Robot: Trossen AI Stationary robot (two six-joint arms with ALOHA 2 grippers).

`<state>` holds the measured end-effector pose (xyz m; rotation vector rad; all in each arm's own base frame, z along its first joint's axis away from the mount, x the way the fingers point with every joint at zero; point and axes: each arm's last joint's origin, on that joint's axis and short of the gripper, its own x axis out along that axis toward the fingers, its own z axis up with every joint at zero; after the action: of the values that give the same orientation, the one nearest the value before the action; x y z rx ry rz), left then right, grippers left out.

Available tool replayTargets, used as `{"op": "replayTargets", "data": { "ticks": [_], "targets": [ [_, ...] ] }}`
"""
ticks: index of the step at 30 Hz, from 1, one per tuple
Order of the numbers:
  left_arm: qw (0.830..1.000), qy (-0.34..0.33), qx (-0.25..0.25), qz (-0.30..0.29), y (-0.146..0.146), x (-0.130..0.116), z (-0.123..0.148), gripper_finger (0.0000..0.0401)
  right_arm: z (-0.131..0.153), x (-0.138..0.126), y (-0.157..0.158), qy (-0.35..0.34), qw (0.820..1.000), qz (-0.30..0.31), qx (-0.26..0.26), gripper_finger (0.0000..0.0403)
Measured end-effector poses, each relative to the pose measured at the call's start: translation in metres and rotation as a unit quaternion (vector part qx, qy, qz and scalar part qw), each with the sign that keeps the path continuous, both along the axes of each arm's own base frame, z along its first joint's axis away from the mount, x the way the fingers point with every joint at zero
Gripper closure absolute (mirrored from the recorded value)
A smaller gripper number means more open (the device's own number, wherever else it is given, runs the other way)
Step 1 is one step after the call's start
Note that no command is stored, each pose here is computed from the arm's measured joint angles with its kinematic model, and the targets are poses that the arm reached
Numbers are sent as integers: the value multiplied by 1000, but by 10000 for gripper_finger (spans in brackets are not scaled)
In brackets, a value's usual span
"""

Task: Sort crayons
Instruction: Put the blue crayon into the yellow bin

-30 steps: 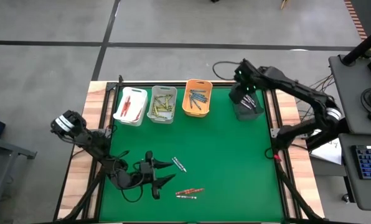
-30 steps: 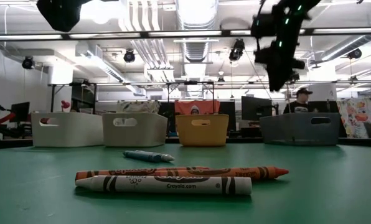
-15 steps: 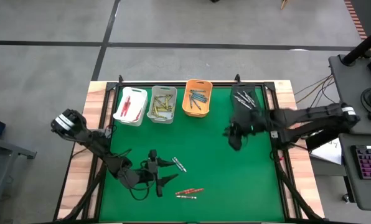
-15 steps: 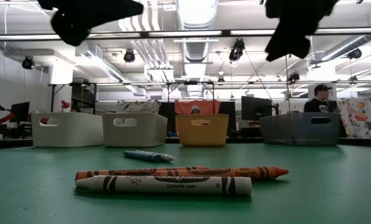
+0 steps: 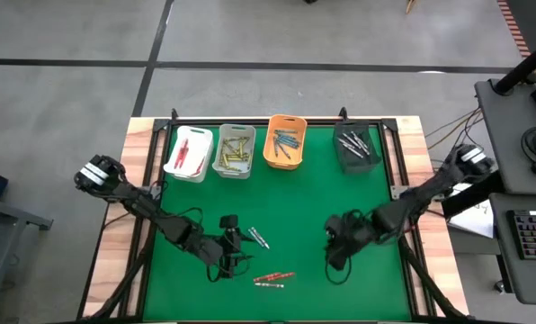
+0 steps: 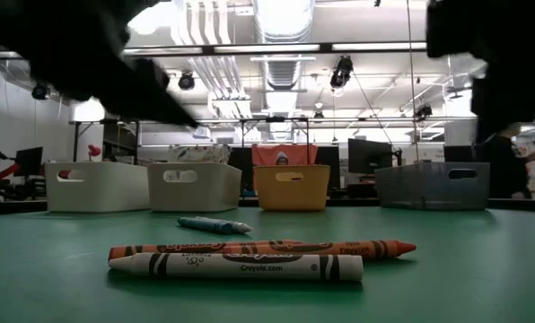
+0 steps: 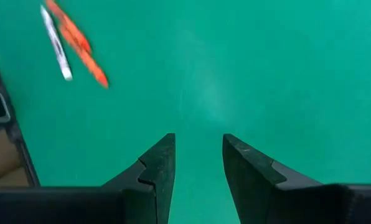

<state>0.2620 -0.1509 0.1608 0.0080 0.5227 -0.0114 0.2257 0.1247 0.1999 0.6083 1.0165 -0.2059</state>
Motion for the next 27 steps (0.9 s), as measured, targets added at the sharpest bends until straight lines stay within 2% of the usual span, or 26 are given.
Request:
{"op": "replayTargets", "data": {
  "ticks": [6, 10, 15, 27],
  "targets": [
    [994, 77, 72, -26, 6, -8, -13, 195, -26, 10, 39, 68, 997, -25, 32, 280],
    [989, 86, 99, -71, 8, -7, -14, 195, -29, 24, 64, 74, 996, -21, 37, 280],
    [981, 97, 144, -88, 16, -4, -15, 195, -23, 49, 94, 58, 997, -4, 45, 280],
    [970, 119, 151, -150, 44, 9, -17, 195, 8, 103, 145, -19, 996, 66, 51, 280]
  ]
}}
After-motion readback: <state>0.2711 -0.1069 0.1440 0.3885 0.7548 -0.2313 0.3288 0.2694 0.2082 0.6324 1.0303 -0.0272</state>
